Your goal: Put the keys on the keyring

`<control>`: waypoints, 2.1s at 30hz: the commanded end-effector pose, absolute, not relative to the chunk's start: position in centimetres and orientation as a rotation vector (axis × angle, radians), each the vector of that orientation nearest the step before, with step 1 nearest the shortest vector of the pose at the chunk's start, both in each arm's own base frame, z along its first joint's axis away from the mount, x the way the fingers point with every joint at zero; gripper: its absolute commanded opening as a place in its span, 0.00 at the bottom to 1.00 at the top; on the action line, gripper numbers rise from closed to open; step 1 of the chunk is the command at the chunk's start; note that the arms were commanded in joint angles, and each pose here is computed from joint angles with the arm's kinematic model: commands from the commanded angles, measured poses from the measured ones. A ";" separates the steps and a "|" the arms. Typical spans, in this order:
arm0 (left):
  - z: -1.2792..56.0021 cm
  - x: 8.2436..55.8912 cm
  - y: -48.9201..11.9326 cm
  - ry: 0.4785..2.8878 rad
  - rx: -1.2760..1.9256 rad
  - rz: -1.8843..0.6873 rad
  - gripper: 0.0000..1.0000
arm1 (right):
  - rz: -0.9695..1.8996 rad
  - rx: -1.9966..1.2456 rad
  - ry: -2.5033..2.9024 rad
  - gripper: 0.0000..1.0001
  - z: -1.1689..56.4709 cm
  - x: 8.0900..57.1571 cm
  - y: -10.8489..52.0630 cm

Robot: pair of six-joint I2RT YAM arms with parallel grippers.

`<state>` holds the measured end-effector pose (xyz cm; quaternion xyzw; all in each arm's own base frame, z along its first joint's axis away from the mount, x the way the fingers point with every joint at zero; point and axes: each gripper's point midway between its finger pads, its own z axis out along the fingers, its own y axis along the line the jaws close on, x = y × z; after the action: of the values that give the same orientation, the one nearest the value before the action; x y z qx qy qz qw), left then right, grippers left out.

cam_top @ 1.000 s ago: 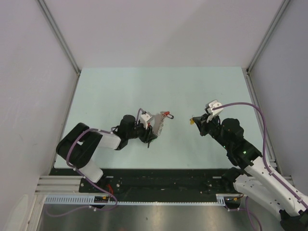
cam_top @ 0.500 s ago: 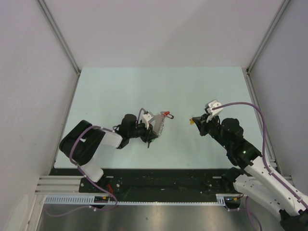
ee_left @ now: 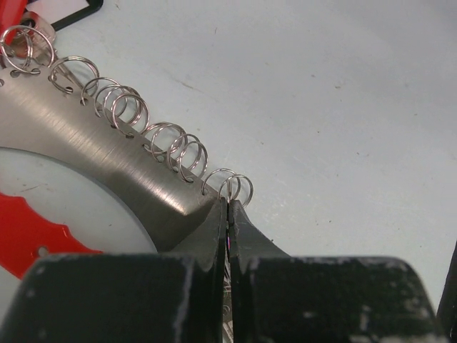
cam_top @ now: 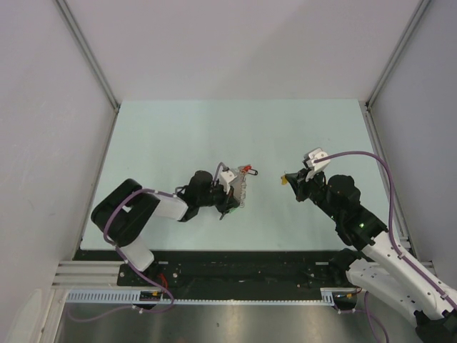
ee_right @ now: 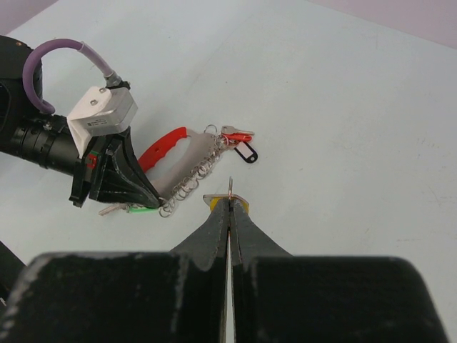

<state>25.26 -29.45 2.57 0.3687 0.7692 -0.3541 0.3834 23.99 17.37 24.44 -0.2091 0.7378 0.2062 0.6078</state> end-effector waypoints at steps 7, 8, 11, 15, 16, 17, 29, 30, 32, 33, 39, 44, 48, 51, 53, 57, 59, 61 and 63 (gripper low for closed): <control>9.9 27.1 -31.5 1.811 0.921 -0.828 0.00 | 0.497 -0.481 1.660 0.00 25.6 24.0 17.6; 10.0 27.0 -31.3 1.827 0.929 -0.810 0.00 | 0.497 -0.485 1.657 0.00 25.6 23.9 17.7; 11.7 27.6 -30.6 1.800 0.944 -0.719 0.00 | 0.510 -0.494 1.646 0.00 25.8 23.8 17.9; 13.8 28.0 -30.4 1.789 0.994 -0.653 0.00 | 0.539 -0.553 1.617 0.00 26.2 23.2 18.5; 14.0 28.3 -30.1 1.800 0.983 -0.624 0.00 | 0.543 -0.562 1.617 0.00 26.1 23.1 18.6; 15.0 28.8 -30.3 1.796 0.981 -0.611 0.00 | 0.551 -0.570 1.615 0.00 26.1 23.0 18.8; 23.9 24.6 -30.7 1.500 1.369 -0.662 0.01 | 0.702 -0.803 1.534 0.00 26.8 20.3 22.1; 24.9 24.0 -30.5 1.450 1.389 -0.666 0.00 | 0.709 -0.828 1.525 0.00 26.7 20.1 22.4; 25.3 23.0 -30.5 1.370 1.443 -0.676 0.01 | 0.754 -0.882 1.491 0.00 27.0 19.2 23.4; 25.4 22.8 -30.5 1.346 1.456 -0.678 0.00 | 0.768 -0.902 1.483 0.00 26.9 19.0 23.7; 25.2 21.6 -30.4 1.276 1.479 -0.707 0.00 | 0.831 -1.011 1.451 0.00 26.7 17.7 25.5; 24.8 21.1 -30.6 1.255 1.492 -0.735 0.01 | 0.853 -1.041 1.444 0.00 26.3 17.6 26.4; 24.1 21.4 -30.5 1.258 1.487 -0.717 0.01 | 0.848 -1.015 1.458 0.00 26.2 18.1 26.6; 23.9 21.4 -30.6 1.254 1.484 -0.702 0.00 | 0.853 -0.978 1.488 0.00 26.0 18.6 26.8; 23.6 21.8 -30.6 1.262 1.480 -0.670 0.00 | 0.861 -0.969 1.511 0.00 25.6 18.8 27.0; 22.8 22.1 -30.4 1.266 1.472 -0.603 0.00 | 0.875 -0.915 1.538 0.00 25.6 19.5 27.3; 22.9 22.6 -30.3 1.264 1.453 -0.567 0.00 | 0.882 -0.902 1.554 0.00 25.4 19.6 27.5; 23.0 22.7 -30.2 1.250 1.443 -0.540 0.00 | 0.898 -0.889 1.569 0.00 25.3 19.6 27.6; 22.8 23.0 -30.0 1.256 1.435 -0.499 0.00 | 0.915 -0.879 1.593 0.00 24.9 19.7 27.8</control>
<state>21.91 -29.83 19.99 0.6121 0.5673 -0.2507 0.4905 18.99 26.92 21.82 -0.3935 0.6820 0.3606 0.5000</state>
